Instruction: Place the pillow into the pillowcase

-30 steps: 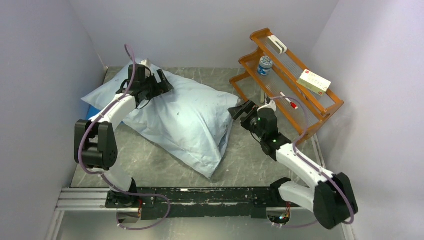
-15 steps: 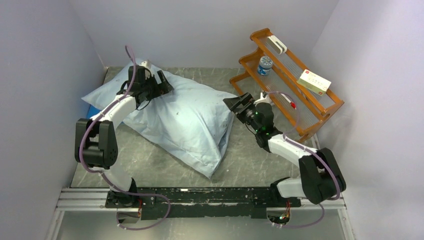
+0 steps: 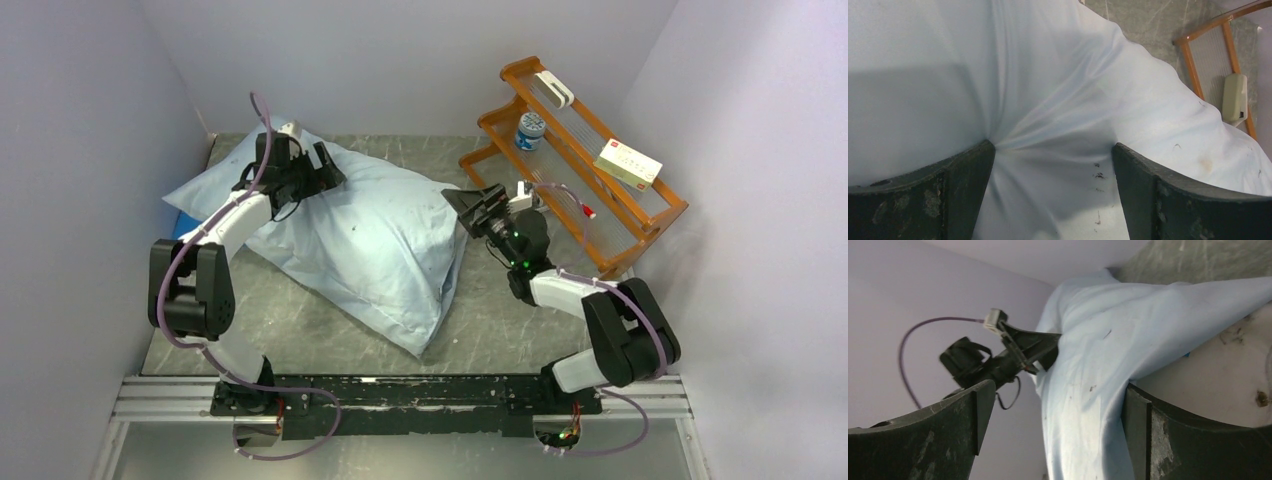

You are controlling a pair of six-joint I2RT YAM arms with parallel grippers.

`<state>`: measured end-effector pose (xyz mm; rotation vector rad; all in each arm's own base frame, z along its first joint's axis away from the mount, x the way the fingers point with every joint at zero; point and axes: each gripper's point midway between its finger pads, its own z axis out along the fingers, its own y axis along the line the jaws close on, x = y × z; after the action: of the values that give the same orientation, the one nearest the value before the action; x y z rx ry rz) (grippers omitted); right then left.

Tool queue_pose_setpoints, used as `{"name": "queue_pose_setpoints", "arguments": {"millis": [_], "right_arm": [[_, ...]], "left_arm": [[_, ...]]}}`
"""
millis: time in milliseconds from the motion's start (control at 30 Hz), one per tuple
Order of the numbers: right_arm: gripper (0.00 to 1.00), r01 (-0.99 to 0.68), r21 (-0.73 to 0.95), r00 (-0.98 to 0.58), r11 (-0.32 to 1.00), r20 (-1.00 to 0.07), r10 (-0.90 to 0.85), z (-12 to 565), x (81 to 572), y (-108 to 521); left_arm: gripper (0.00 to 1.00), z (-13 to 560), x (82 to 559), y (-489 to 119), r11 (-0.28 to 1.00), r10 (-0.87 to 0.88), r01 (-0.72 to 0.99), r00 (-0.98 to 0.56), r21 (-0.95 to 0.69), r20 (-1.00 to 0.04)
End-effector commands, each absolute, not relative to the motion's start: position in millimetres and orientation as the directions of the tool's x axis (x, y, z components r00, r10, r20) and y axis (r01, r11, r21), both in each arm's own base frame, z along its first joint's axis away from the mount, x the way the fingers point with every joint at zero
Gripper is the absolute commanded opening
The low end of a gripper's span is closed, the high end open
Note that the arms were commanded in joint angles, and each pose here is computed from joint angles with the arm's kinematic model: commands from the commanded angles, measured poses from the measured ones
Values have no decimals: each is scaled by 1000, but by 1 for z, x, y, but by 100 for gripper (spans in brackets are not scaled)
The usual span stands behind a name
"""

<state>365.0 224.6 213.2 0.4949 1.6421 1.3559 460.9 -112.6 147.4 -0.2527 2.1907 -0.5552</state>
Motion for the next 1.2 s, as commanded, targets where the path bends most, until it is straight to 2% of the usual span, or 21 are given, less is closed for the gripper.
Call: {"name": "queue_pose_setpoints", "arguments": {"millis": [0,133,167,267,300,433,533,600,667,733,800,900,967,1067,1167], "right_arm": [[93,-401,906,-467,134,-328,821,254,345,221],[90,-669,743,-412,-6,-365,835,306,301,214],[91,-679,734,-429,-33,-360,829,308,295,214],[91,-770,639,-406,-6,-483,776,322,283,229],[91,-766,643,-417,-5,-491,765,320,284,232],[88,-702,712,-433,-3,-425,795,304,291,224],[86,-616,786,-455,47,-404,794,278,308,225],[82,-474,871,-495,129,-385,779,244,329,229],[88,-254,923,-504,289,-382,775,194,351,222],[91,-217,907,-474,362,-422,773,185,356,219],[91,-231,903,-468,363,-430,772,188,359,220],[93,-252,915,-494,316,-402,771,194,368,230],[93,-234,939,-524,253,-341,780,196,377,239],[93,-309,950,-566,48,-224,794,222,381,252],[79,-471,857,-598,-208,-136,790,273,371,251]], "left_arm": [[96,92,433,-80,915,-357,-145,-726,-377,-588],[96,91,432,-79,918,-353,-146,-727,-369,-590],[96,90,432,-79,918,-353,-147,-728,-368,-588],[96,89,432,-78,919,-352,-149,-729,-365,-587],[96,89,432,-78,919,-352,-151,-729,-364,-587],[96,91,431,-77,921,-349,-150,-728,-360,-589],[96,93,432,-76,922,-349,-151,-724,-356,-596],[96,93,432,-76,922,-348,-151,-724,-355,-596],[96,92,432,-76,922,-348,-151,-726,-356,-594],[96,91,432,-76,922,-348,-152,-727,-355,-592],[96,89,432,-76,922,-348,-154,-729,-354,-589],[96,87,432,-78,920,-351,-154,-734,-361,-581],[96,85,431,-79,919,-350,-152,-737,-363,-578],[96,86,431,-78,921,-349,-153,-735,-359,-581],[97,84,431,-76,923,-348,-160,-735,-350,-582]]}}
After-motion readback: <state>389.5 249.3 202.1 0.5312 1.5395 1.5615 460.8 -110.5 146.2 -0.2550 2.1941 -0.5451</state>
